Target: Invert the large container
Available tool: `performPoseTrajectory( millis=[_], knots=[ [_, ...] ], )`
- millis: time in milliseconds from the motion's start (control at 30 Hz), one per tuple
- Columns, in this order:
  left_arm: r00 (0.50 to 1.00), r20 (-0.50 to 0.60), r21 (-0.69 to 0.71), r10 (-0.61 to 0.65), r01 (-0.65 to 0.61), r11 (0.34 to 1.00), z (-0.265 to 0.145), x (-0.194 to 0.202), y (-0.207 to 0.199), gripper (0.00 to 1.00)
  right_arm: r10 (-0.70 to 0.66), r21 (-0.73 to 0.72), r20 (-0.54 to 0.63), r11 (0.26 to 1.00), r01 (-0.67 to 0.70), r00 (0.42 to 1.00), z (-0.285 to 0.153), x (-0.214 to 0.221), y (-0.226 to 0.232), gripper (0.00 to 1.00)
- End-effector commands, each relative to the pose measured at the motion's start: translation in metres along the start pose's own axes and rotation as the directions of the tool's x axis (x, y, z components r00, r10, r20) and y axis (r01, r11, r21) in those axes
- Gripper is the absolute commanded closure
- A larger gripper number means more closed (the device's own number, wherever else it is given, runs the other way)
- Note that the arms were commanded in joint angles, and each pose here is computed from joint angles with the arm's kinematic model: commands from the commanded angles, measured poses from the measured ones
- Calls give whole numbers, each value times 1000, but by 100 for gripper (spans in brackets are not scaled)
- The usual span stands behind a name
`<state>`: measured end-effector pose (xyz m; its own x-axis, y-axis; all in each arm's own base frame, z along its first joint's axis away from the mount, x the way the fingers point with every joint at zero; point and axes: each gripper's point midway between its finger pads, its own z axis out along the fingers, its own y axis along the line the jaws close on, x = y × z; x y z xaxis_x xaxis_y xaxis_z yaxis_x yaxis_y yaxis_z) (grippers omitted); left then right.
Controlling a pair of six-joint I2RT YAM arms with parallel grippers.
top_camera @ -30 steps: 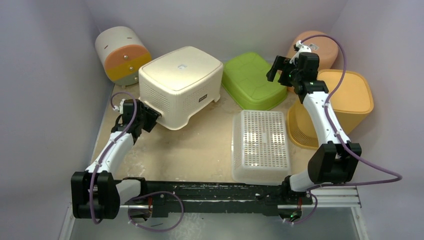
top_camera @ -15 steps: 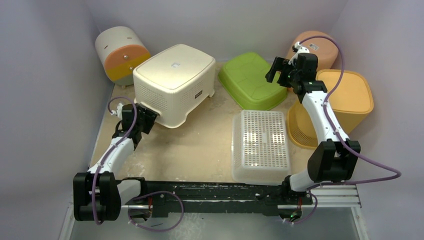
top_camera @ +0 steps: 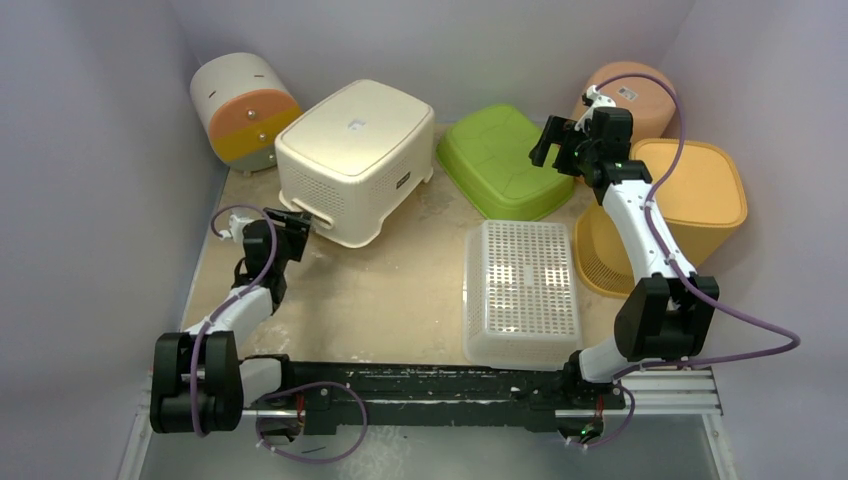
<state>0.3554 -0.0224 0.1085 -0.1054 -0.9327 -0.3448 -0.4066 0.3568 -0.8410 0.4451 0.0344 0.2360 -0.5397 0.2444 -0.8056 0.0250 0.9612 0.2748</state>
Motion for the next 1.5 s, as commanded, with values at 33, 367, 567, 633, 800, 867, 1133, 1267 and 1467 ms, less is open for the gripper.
performPoseTrajectory(
  millis=[33,367,567,633,800,867,1133,1267,1467],
  knots=[
    [992,77,318,-101,72,946,-17,-33,-81,37,-10,-16,35,1000,11,999,-5,-12,3,0],
    [993,67,283,-99,76,956,-19,-34,-75,37,-18,-1,39,1000,18,999,-4,-12,0,0],
    [993,-37,34,115,-114,993,-9,-20,-47,36,-44,16,51,999,43,998,-8,-15,-1,0],
    [973,-92,-34,214,-217,975,-12,-20,-43,36,-50,6,48,999,50,998,-9,-14,4,0],
    [898,-175,-152,404,-430,890,-35,-35,-43,36,-79,-21,58,997,80,995,-13,-19,23,0],
    [881,-167,-161,442,-467,870,-46,-43,-52,36,-113,-18,69,993,114,991,-14,-22,33,0],
    [804,-30,-48,594,-595,802,-64,-46,-145,35,-263,-182,107,943,279,959,-24,-32,133,0],
    [715,-52,5,697,-698,716,-48,-29,-198,34,-374,-230,124,890,393,919,-25,-27,186,0],
    [628,-16,41,778,-777,628,-30,-19,-242,33,-408,-241,142,869,431,902,-19,-24,212,0]
  ],
)
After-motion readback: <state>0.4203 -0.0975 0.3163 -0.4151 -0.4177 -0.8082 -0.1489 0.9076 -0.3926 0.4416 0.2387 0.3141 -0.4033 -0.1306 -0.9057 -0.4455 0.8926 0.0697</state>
